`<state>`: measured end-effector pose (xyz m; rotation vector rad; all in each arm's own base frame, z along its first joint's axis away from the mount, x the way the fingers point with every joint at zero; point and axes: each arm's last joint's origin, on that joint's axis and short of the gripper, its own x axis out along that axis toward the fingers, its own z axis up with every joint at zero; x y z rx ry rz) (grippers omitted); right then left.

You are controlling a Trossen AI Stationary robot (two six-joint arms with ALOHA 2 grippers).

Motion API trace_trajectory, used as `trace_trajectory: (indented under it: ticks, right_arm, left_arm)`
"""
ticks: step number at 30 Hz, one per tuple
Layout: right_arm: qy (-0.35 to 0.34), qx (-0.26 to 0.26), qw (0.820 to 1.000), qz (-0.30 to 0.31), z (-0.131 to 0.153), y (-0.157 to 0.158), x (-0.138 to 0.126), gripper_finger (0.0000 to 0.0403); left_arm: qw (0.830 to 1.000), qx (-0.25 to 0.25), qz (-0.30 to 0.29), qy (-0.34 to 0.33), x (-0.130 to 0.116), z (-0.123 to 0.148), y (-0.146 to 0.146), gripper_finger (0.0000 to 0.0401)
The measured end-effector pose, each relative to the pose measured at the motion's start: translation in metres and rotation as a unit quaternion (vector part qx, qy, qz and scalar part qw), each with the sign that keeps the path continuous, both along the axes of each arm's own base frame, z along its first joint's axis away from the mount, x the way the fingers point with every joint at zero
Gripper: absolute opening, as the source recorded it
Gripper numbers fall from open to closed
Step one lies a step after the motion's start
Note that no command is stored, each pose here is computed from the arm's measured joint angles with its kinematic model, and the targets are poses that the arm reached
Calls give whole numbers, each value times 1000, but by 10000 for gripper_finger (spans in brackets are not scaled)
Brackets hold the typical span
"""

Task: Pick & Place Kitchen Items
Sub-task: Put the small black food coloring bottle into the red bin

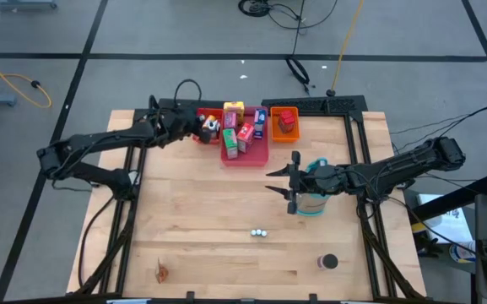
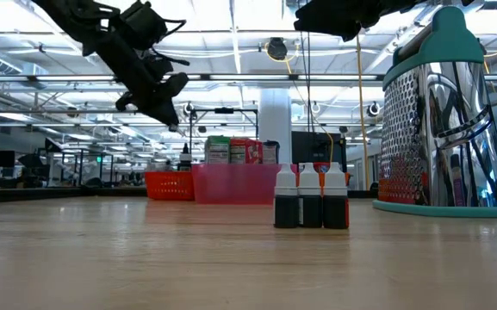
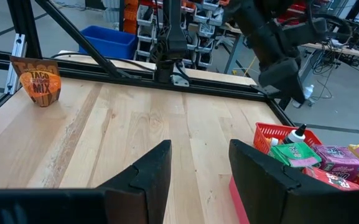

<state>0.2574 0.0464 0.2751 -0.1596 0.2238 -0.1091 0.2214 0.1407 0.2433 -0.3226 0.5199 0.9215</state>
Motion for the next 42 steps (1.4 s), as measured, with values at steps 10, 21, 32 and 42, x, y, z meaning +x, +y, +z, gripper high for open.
trace_trajectory:
  ticks: [10, 21, 32, 42]
  right_arm:
    - [1, 0, 1000, -1, 0, 0, 0, 155]
    - [3, -1, 1000, -1, -1, 0, 0, 155]
    - [3, 1, 1000, -2, -1, 0, 0, 155]
    - [3, 1, 1000, -2, -1, 0, 0, 155]
  left_arm:
    - [999, -17, 0, 30, 15, -29, 15, 57]
    - [999, -12, -2, 29, 24, -40, 21, 81]
    - [1000, -8, -5, 29, 25, -40, 21, 83]
    - [999, -5, 7, 54, 22, -42, 20, 84]
